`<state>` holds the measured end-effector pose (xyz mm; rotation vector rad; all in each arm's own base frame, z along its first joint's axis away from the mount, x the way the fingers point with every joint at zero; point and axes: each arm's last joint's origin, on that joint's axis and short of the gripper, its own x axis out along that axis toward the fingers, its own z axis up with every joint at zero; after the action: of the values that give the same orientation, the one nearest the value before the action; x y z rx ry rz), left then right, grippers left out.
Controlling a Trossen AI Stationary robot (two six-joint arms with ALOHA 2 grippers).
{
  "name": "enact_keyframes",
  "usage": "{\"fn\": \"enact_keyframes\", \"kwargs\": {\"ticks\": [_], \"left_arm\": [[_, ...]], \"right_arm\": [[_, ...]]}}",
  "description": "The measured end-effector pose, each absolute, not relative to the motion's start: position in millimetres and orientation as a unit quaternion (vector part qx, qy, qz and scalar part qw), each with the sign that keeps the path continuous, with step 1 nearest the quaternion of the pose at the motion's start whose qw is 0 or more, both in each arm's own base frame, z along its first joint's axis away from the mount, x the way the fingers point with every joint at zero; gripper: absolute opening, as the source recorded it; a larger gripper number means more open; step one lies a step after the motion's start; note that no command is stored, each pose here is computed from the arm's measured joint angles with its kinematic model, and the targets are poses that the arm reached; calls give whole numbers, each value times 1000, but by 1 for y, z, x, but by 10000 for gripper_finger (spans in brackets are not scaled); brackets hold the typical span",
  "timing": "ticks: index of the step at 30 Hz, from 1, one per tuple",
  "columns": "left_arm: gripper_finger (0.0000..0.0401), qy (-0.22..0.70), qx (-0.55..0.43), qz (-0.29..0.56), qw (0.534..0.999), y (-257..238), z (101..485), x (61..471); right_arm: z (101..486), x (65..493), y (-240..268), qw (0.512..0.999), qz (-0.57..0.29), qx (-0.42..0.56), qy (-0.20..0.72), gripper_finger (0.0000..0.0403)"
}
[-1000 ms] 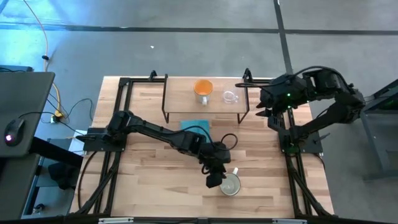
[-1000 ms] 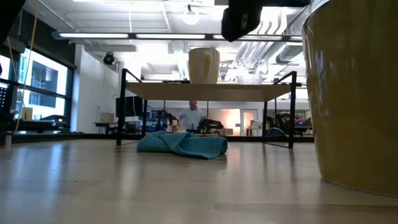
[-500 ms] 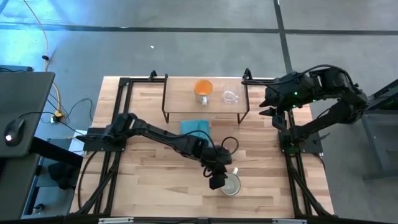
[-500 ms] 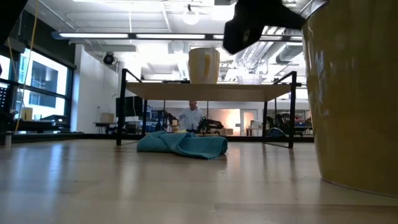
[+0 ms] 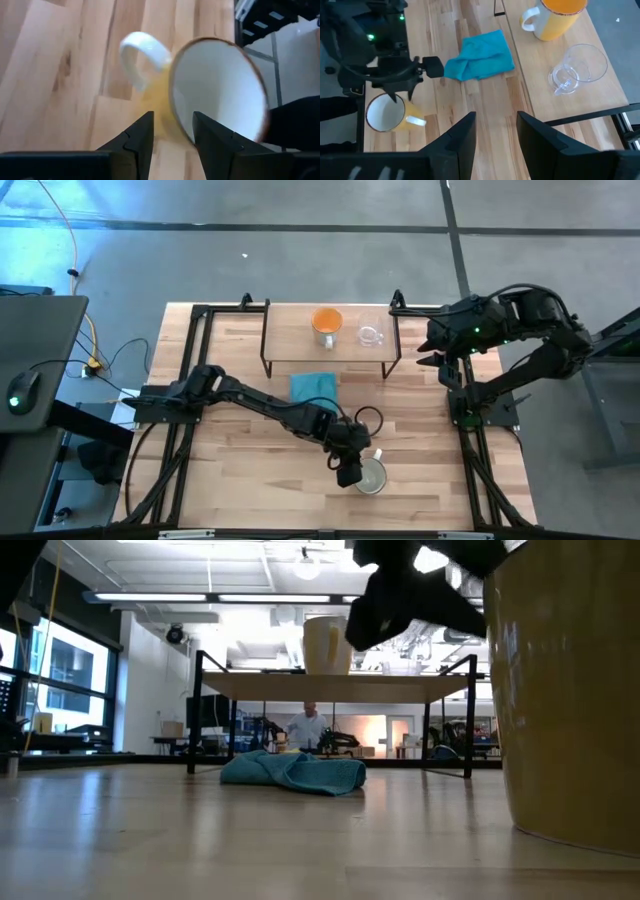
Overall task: Stack small to large cups/mugs on shelf
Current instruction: Put the white mug on the shelf
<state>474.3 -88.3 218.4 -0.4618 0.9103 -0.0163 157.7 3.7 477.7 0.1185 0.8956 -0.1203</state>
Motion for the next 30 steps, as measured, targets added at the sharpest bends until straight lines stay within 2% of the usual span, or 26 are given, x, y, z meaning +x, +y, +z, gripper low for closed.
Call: {"fn": "enact_keyframes", "kwargs": {"ticks": [11, 14, 21, 27, 30], "left_arm": [[119, 431, -225, 4, 874, -90, 216, 476], [95, 431, -227, 6, 873, -90, 216, 476], [10, 433, -225, 12, 873, -90, 216, 475], [28, 432, -224, 17, 873, -90, 215, 475], [22, 432, -221, 20, 874, -90, 215, 475]], "right_arm": [[478, 158, 4, 899, -58, 57, 430, 133], [478, 158, 4, 899, -58, 57, 430, 133], [478, 158, 4, 899, -58, 58, 429, 133], [478, 158, 4, 899, -58, 58, 429, 133], [478, 158, 4, 899, -58, 58, 429, 133]]}}
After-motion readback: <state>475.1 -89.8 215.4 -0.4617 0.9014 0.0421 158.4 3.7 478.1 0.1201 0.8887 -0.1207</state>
